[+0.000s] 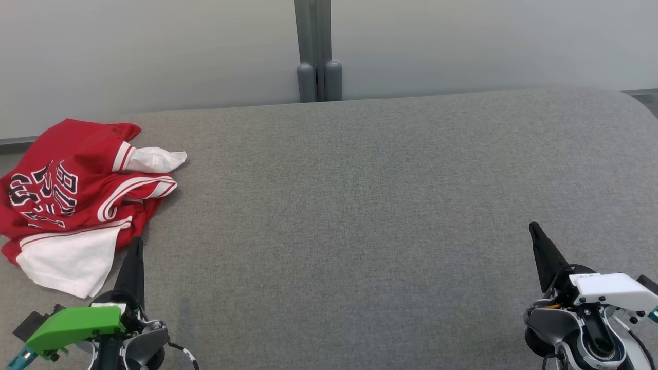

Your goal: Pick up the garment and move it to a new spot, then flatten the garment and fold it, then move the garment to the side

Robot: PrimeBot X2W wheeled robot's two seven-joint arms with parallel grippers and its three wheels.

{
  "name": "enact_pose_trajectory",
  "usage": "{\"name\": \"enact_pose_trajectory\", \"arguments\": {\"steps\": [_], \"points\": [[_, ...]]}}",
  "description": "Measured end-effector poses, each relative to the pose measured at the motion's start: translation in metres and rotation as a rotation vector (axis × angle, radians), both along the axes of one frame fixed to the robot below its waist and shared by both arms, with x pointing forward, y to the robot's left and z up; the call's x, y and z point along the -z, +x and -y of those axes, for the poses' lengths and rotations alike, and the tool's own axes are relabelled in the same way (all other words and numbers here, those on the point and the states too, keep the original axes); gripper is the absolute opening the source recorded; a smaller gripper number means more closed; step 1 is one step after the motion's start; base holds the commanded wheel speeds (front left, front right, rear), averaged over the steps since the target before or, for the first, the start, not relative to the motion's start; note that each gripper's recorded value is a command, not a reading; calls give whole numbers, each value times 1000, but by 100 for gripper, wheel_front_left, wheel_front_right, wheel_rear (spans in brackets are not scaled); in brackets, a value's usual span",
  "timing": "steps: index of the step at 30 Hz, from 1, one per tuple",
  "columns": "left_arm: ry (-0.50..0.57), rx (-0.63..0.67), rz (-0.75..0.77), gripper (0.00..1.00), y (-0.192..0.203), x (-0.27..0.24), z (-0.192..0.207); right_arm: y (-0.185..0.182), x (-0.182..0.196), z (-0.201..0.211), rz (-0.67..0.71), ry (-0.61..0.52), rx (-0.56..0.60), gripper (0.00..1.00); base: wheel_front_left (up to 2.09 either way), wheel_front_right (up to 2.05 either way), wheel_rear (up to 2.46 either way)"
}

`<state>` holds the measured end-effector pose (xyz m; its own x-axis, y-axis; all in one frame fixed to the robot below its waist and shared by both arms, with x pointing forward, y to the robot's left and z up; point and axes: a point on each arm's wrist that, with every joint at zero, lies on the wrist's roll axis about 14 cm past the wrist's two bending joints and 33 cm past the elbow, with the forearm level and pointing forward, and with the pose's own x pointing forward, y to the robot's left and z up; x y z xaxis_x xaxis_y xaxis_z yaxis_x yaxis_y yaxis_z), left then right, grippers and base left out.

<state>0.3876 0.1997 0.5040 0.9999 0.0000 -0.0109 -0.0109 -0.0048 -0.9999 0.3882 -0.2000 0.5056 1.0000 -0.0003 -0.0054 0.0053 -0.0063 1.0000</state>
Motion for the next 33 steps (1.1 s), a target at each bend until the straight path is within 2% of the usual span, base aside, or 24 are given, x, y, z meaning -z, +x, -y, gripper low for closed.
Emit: {"name": "enact_pose_trajectory", "arguments": {"steps": [33], "points": [[0, 0, 0, 0, 0, 0, 0, 0, 0, 0, 0, 0, 0, 0, 0, 0, 0]]}}
